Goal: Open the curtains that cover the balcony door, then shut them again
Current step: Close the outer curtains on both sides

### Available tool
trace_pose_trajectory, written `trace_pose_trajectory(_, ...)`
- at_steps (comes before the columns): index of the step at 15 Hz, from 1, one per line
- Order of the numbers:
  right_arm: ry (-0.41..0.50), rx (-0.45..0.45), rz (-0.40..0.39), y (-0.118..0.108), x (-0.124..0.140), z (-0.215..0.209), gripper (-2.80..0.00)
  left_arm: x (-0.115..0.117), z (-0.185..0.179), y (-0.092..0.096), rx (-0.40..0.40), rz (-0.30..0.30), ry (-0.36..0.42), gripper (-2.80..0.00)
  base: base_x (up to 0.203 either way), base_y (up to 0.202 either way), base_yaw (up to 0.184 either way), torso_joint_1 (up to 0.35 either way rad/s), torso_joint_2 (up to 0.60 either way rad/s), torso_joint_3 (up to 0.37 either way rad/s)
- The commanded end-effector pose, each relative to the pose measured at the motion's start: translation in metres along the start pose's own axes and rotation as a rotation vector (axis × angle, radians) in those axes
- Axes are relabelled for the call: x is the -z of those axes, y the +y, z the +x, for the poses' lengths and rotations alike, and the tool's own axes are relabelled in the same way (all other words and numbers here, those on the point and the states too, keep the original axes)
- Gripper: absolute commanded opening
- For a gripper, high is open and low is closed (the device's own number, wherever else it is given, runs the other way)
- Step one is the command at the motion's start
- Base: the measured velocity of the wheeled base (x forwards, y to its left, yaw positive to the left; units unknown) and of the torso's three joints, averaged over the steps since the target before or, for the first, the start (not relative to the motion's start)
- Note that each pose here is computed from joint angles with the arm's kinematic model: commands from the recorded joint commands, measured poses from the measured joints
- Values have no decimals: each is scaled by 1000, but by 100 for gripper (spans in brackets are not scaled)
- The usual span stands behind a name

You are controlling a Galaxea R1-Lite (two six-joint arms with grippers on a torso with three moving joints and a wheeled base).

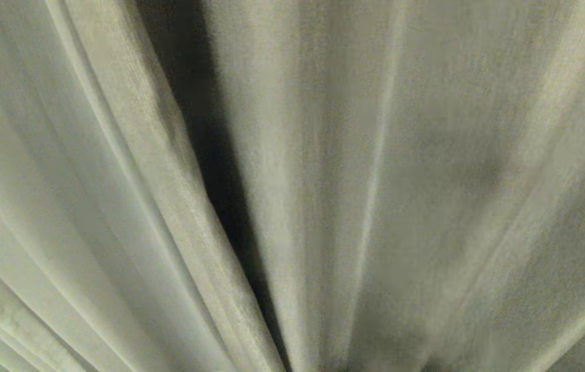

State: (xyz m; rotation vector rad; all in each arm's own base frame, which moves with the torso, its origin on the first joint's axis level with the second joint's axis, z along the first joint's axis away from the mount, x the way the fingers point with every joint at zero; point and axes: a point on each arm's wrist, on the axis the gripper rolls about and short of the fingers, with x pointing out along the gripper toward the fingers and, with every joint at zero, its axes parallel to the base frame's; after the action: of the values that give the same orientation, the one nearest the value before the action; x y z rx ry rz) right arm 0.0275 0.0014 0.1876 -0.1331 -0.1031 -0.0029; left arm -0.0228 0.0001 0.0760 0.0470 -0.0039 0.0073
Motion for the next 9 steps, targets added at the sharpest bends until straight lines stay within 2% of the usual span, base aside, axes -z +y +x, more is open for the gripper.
trace_pose_trajectory(1,34,60,-17,0,15,0,-280,0,0,0,-2,1,0,-280,0,0,0,0,0,0)
trace_pose_trajectory(9,100,127,-33,3,51,-13,-280,0,0,0,-1,1,-1,-280,0,0,0,0,0,0)
